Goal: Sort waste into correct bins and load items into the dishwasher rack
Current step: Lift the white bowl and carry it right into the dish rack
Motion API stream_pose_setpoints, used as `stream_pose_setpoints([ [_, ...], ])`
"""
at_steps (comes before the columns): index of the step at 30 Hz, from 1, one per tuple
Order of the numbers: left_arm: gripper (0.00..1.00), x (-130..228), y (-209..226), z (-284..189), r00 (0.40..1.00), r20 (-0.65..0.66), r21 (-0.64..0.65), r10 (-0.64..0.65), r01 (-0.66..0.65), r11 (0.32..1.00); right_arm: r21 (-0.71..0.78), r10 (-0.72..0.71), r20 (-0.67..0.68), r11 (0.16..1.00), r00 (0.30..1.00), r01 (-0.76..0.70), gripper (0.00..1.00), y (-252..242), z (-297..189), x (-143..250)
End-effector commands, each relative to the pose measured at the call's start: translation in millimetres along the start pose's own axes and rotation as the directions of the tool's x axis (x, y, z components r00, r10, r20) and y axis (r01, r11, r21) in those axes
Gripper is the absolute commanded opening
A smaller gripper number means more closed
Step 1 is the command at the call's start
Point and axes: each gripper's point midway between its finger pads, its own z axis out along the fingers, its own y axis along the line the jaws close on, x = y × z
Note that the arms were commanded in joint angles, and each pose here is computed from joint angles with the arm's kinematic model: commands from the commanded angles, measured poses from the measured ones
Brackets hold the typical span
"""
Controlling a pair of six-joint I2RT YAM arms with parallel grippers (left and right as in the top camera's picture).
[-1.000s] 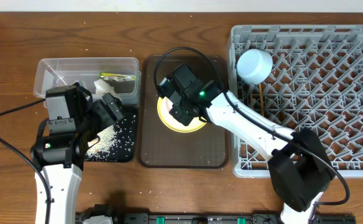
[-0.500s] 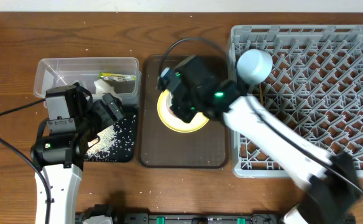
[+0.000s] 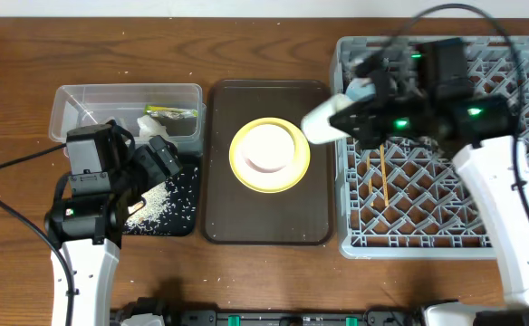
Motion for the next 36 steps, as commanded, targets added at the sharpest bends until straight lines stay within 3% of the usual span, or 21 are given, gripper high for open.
stream_pose_setpoints([
  [1,0.96,-7.5,-3.1,-4.5,1.0,0.021,0.005,0.013,-0.014,1.0,-0.235,0.088,0.025,0.969,0.996,-0.08,0.01,10.1,-5.6,8.1],
  [12,0.96,-7.4,-3.1,-4.5,1.0,0.02,0.005,0.013,-0.014,1.0,-0.252,0.229,0.063,0.945,0.971,-0.207,0.01,-47.6,7.9,50.8],
  [36,0.96,-7.5,-3.1,-4.5,1.0,0.021,0.005,0.013,-0.014,1.0,-0.15,0.338,0.057,0.933,0.939,-0.327,0.01,-106.6,33.5,80.4],
])
